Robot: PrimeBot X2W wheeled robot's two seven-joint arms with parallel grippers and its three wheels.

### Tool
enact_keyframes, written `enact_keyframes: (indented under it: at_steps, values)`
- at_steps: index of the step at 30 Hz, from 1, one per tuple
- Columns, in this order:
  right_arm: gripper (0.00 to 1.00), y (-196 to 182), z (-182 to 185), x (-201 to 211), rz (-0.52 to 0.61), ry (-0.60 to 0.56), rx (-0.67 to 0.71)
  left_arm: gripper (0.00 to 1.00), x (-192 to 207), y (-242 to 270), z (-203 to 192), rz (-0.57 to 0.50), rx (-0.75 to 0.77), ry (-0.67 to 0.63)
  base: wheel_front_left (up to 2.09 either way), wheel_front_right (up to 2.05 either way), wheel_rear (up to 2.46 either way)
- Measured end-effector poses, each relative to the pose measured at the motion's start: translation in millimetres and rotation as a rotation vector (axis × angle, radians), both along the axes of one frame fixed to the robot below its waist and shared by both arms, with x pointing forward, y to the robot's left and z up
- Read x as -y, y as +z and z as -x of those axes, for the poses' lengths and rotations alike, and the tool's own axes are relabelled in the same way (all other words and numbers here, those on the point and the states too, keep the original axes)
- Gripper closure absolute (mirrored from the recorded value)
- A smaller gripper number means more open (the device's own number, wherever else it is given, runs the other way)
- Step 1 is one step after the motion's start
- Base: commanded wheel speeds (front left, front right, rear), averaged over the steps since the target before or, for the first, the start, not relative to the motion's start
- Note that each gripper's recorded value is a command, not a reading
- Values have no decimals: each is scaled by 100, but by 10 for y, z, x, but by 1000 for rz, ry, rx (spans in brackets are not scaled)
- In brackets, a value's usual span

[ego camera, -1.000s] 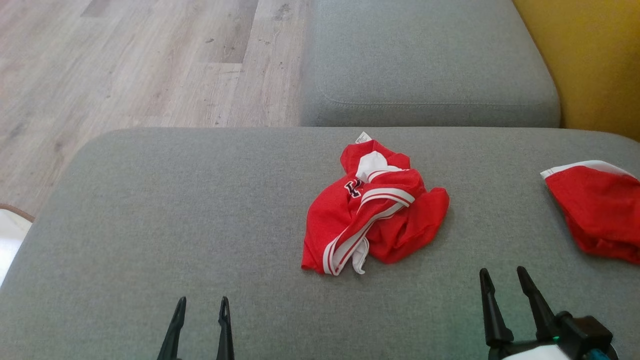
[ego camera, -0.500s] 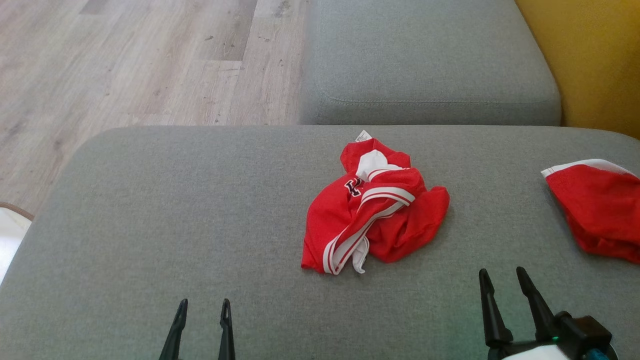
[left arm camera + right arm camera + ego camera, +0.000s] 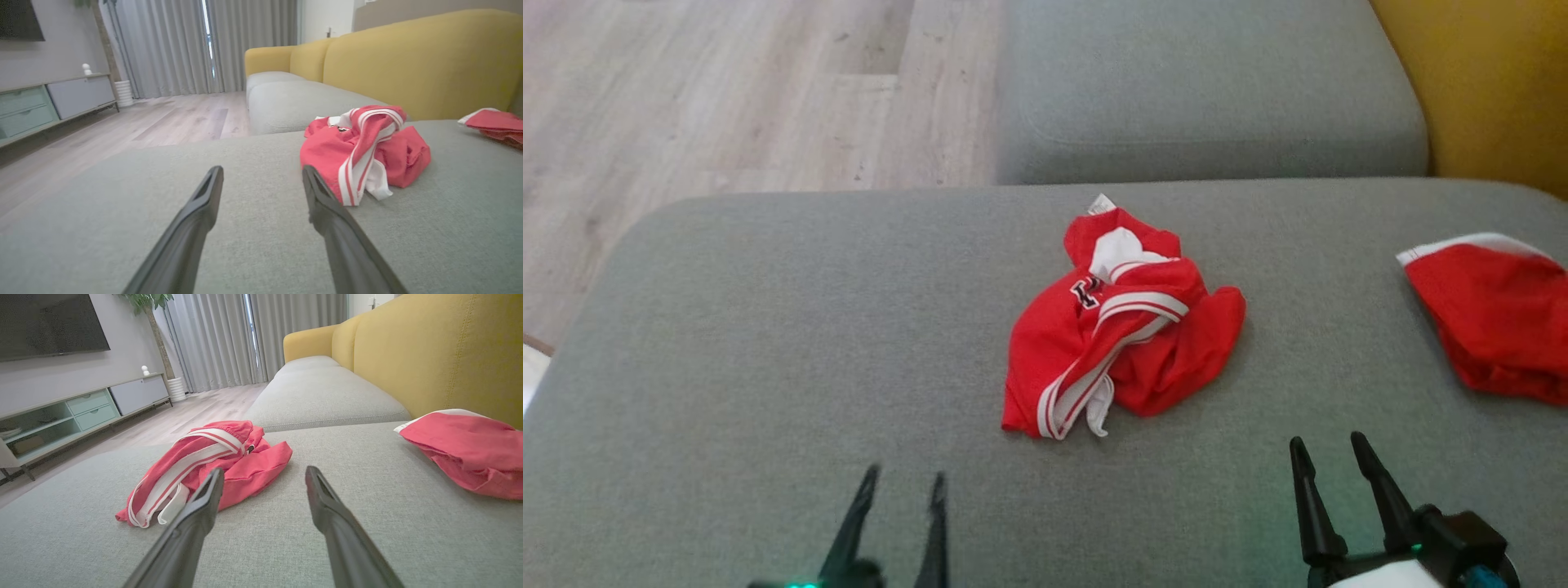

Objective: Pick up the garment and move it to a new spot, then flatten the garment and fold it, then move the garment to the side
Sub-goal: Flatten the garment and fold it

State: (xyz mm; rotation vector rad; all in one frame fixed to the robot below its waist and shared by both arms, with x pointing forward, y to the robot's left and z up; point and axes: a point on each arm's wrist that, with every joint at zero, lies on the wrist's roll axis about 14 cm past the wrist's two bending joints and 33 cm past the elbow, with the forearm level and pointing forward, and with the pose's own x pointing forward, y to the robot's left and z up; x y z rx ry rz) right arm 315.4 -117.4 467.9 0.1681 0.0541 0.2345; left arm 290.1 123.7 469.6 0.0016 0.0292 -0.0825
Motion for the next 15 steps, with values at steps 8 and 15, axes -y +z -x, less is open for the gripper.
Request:
enact_keyframes:
  at_steps: [8, 15]
  values:
    - [0, -98, -17, 176, 28, -33, -32, 0, 629, 54, -535, -74, 19, -237, 0, 0, 0]
    - [0, -149, -153, 364, 54, -73, -50, 0, 1002, -525, -627, -87, -177, -404, 0, 0, 0]
